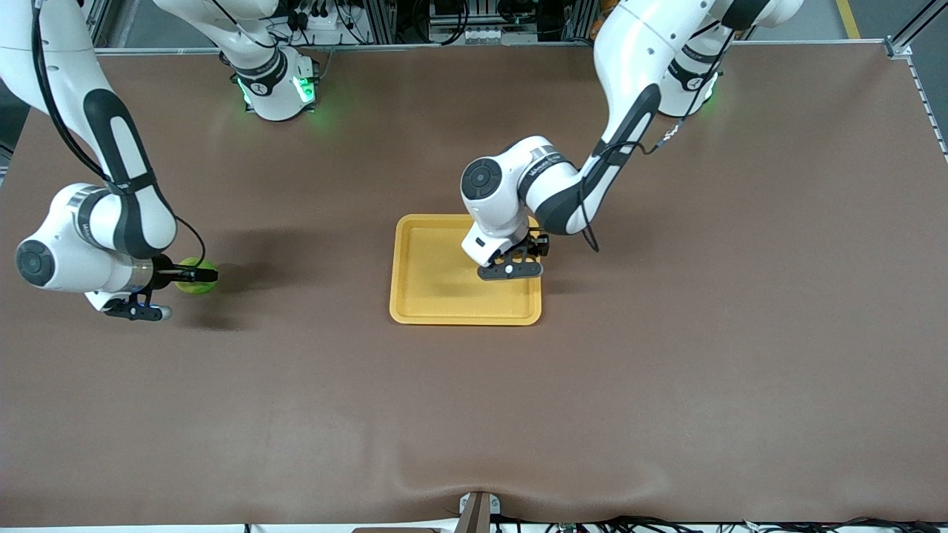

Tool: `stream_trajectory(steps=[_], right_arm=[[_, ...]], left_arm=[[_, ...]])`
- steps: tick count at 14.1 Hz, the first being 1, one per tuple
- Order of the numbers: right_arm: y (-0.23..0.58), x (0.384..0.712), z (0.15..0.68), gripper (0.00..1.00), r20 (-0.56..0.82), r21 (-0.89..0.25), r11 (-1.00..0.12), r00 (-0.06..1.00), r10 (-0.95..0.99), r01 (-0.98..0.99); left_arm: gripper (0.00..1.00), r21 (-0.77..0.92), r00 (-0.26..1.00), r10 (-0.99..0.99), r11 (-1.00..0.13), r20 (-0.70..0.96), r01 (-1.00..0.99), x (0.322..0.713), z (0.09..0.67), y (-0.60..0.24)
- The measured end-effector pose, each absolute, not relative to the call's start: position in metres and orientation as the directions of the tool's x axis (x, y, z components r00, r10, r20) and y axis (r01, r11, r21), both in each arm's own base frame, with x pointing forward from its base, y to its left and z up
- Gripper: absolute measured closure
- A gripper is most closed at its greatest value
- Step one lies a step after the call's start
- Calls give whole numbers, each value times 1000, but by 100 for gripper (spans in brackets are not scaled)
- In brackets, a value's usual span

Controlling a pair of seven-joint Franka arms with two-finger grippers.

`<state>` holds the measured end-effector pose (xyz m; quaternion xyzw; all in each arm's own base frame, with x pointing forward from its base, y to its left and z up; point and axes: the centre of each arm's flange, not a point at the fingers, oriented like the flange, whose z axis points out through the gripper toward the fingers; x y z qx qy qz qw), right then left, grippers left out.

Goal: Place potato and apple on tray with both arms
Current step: 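Carry the potato over the tray with the left gripper and lower it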

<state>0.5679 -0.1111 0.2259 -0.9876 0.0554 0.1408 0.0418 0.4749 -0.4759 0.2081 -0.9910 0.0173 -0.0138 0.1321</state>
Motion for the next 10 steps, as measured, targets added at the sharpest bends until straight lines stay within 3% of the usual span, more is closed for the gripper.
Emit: stream_trajectory(steps=[3, 4, 8, 10], right_arm=[[-92, 574, 245, 10, -307, -67, -990, 947, -97, -123], [-85, 578, 253, 10, -323, -63, -989, 940, -109, -136], [-45, 597, 297, 10, -367, -40, -986, 920, -135, -160], [-22, 604, 312, 10, -364, -26, -986, 920, -145, -166]], left_arm=[[43, -275, 998, -49, -961, 28, -39, 478, 199, -476], [38, -272, 998, -48, -962, 33, -37, 481, 200, -478], [0, -269, 998, -50, -962, 45, -36, 488, 197, -481], [0, -265, 998, -48, -964, 52, -32, 491, 201, -482]])
